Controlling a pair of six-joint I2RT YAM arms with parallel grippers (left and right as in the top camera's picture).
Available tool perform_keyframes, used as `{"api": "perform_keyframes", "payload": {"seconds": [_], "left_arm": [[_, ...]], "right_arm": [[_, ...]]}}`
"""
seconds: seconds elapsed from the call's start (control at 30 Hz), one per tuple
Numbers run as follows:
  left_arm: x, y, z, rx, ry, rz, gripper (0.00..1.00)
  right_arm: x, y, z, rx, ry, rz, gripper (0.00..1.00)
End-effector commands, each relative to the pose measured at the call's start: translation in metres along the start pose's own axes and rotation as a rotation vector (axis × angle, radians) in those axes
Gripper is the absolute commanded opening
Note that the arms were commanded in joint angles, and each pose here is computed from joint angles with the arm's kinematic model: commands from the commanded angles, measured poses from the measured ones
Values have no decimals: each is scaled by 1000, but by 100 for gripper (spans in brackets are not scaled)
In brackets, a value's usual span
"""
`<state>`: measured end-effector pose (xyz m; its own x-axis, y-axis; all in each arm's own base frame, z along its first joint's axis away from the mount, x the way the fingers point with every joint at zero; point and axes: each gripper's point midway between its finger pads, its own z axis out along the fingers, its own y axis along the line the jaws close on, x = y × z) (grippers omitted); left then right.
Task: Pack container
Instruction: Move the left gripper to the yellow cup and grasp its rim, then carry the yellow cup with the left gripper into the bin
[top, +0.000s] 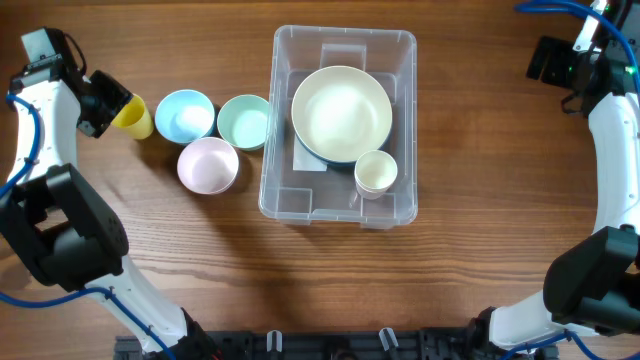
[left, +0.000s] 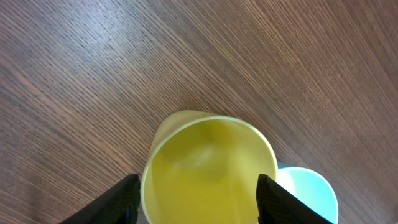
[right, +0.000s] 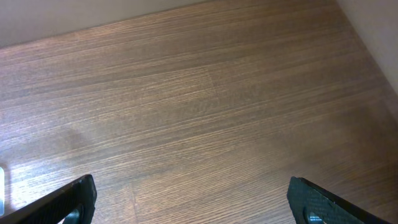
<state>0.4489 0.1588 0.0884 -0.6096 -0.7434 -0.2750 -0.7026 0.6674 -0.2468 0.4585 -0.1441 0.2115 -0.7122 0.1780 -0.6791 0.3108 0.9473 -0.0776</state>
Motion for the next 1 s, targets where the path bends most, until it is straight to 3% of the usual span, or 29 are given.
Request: {"api": "perform_keyframes", "payload": {"seconds": [0.0, 0.5, 0.57, 0.7, 0.97], "left_arm": [[1, 9, 6, -53, 3, 23, 60], [28, 33, 32, -136, 83, -9, 57], [31, 35, 36, -141, 92, -10, 48], [23, 32, 30, -131, 64, -9, 4], [-12, 19, -31, -86, -63, -19, 4]], "right_arm": [[4, 4, 2, -7, 9, -8, 100], [4, 4, 2, -7, 9, -8, 100], [4, 4, 2, -7, 9, -8, 100], [4, 4, 2, -6, 9, -8, 100], [4, 4, 2, -7, 9, -8, 100]]}}
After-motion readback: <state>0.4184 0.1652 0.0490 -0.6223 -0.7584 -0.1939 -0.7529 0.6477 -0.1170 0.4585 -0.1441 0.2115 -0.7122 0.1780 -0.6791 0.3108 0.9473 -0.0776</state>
